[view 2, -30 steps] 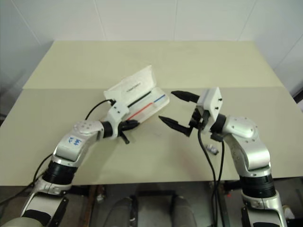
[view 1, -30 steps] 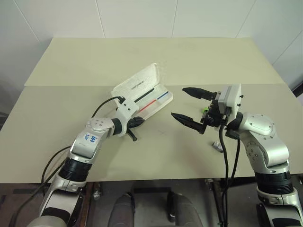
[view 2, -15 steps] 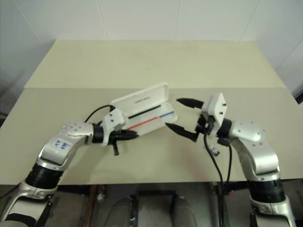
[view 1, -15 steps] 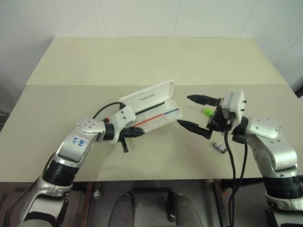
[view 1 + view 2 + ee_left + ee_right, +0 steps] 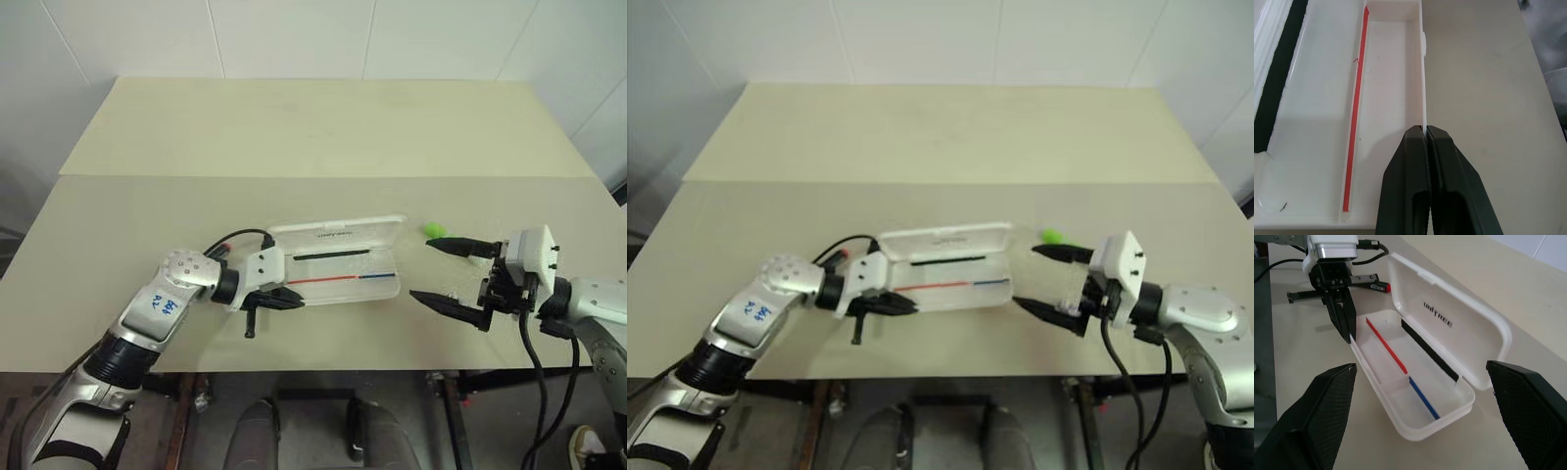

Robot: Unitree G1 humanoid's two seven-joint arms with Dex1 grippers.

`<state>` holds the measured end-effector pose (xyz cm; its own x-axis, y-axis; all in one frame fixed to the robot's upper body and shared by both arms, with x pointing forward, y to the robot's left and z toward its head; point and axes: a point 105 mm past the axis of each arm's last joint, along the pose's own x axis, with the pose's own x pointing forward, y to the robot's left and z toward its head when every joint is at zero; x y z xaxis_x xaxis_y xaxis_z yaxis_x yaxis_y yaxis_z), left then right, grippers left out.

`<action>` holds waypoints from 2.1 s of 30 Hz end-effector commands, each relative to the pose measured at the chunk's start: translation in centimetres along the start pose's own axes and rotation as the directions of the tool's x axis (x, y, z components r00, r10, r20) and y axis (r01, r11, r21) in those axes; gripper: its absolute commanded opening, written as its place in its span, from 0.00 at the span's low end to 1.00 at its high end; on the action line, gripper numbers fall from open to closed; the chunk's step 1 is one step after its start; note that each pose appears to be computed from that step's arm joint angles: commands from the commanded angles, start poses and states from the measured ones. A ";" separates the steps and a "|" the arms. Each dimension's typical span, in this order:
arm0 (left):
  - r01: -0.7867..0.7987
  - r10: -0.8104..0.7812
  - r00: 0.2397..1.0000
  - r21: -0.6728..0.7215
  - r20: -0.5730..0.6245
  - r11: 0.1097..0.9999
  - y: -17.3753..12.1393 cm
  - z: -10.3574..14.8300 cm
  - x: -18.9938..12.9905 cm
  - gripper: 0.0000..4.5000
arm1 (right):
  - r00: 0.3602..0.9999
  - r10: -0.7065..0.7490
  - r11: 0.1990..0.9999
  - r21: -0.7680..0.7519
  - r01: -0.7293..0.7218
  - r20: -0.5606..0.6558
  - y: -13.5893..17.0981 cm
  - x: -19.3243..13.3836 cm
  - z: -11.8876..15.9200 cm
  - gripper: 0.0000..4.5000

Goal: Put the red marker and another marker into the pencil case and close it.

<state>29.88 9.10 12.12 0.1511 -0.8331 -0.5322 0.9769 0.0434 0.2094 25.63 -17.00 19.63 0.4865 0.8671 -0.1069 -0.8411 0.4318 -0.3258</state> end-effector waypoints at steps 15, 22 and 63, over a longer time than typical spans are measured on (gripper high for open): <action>0.012 -0.013 1.000 0.039 0.022 0.999 0.9 1.3 1.4 0.31 | 0.996 -0.013 0.999 -0.030 0.016 0.089 0.5 1.4 2.2 1.00; 0.018 -0.020 0.999 0.042 0.037 0.999 0.3 2.1 0.9 0.59 | 0.995 -0.008 1.000 -0.029 0.011 0.100 0.3 1.8 2.2 1.00; -0.779 0.784 0.620 -0.145 -0.035 0.610 -2.6 -6.6 -18.3 1.00 | 0.959 0.204 0.979 -0.057 -0.197 0.198 0.9 4.9 4.0 1.00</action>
<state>25.61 27.60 15.36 0.8523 -0.4765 -0.2156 0.5225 0.7568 0.3927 26.45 -11.59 21.94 0.2723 0.9622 -0.0056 -0.9057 0.2543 -0.3391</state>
